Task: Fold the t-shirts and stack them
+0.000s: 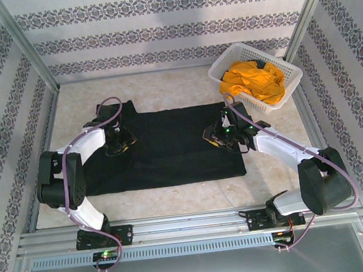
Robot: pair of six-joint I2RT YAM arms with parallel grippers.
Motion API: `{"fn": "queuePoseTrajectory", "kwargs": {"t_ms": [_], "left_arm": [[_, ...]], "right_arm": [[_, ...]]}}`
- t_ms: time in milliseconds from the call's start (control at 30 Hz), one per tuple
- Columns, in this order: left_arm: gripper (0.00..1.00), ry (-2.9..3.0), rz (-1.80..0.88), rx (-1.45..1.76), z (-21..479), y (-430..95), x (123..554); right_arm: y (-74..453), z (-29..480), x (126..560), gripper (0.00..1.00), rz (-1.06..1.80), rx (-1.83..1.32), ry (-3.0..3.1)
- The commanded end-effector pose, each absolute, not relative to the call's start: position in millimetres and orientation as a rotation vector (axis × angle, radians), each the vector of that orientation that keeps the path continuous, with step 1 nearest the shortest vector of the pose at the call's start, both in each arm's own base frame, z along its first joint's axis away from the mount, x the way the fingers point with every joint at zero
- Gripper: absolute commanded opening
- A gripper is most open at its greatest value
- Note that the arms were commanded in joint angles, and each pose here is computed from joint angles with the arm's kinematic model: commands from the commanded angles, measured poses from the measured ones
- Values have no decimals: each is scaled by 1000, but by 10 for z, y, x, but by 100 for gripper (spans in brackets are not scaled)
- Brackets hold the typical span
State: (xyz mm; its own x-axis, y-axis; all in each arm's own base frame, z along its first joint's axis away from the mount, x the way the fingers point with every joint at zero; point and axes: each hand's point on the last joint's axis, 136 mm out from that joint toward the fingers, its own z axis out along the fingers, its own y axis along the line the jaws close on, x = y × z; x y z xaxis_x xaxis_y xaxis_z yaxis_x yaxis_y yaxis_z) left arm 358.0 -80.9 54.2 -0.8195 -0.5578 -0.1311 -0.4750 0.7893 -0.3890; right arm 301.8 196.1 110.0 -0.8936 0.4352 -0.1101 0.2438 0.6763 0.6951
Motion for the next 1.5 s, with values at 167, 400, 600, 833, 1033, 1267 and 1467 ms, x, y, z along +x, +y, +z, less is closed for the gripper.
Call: {"fn": "queuePoseTrajectory", "kwargs": {"t_ms": [167,400,600,833,1033,1267,1467], "left_arm": [[34,2837,-500,-611,388,-980,3518],[25,2872,-435,-532,310,-997,3556],[12,2888,-416,-472,305,-1051,3536],[0,2895,-394,-386,378,-1163,3514],[0,2918,-352,-269,415,-1283,3444],[0,2945,-256,-151,366,-1311,3391],[38,2933,-132,-149,419,-1195,3419]], "right_arm": [[2007,1117,3030,34,1029,524,2626],[1994,1107,2997,34,1025,524,2628],[1993,1093,2996,33,1025,531,2630],[2011,1103,3032,32,1032,529,2625],[2013,1090,3027,32,1034,527,2630],[2015,1063,3013,32,1037,528,2635],[2001,1022,2988,32,1030,537,2644]]}}
